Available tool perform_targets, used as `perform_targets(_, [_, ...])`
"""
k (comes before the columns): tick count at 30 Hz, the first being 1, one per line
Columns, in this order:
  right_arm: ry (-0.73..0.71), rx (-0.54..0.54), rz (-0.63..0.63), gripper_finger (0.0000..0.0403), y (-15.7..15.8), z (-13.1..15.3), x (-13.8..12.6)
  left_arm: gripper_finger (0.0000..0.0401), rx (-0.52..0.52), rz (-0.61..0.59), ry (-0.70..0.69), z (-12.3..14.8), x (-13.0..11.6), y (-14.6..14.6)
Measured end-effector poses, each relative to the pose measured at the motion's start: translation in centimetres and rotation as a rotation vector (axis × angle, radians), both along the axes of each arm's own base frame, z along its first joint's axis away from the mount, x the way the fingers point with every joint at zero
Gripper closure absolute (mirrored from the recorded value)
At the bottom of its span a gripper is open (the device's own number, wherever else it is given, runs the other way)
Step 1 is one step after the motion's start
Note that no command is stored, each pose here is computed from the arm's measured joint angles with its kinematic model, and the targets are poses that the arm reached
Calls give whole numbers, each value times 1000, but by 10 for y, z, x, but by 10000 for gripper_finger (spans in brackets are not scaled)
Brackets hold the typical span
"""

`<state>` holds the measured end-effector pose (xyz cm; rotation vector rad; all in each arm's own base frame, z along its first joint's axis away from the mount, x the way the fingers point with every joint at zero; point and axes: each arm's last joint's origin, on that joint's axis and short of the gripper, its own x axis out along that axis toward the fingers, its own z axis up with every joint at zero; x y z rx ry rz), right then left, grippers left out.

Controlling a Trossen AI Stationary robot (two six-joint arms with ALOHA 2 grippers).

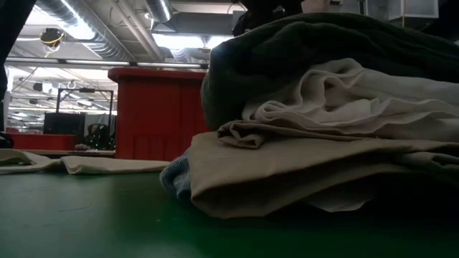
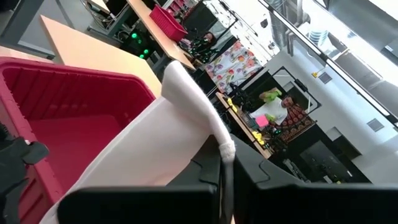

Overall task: Fold Laundry from Bin
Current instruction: Remove the white underwear from the red bin

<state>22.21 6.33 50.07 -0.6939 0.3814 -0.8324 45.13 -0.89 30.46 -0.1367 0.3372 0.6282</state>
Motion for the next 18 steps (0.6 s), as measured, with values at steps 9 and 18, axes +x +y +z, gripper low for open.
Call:
perform_targets(9, [-11, 7, -1, 391, 0, 0, 0, 234, -7, -27, -24, 2, 0, -14])
perform_targets(18, [-110, 63, -38, 391, 0, 4, 0, 234, 100, 87, 8, 3, -2, -11])
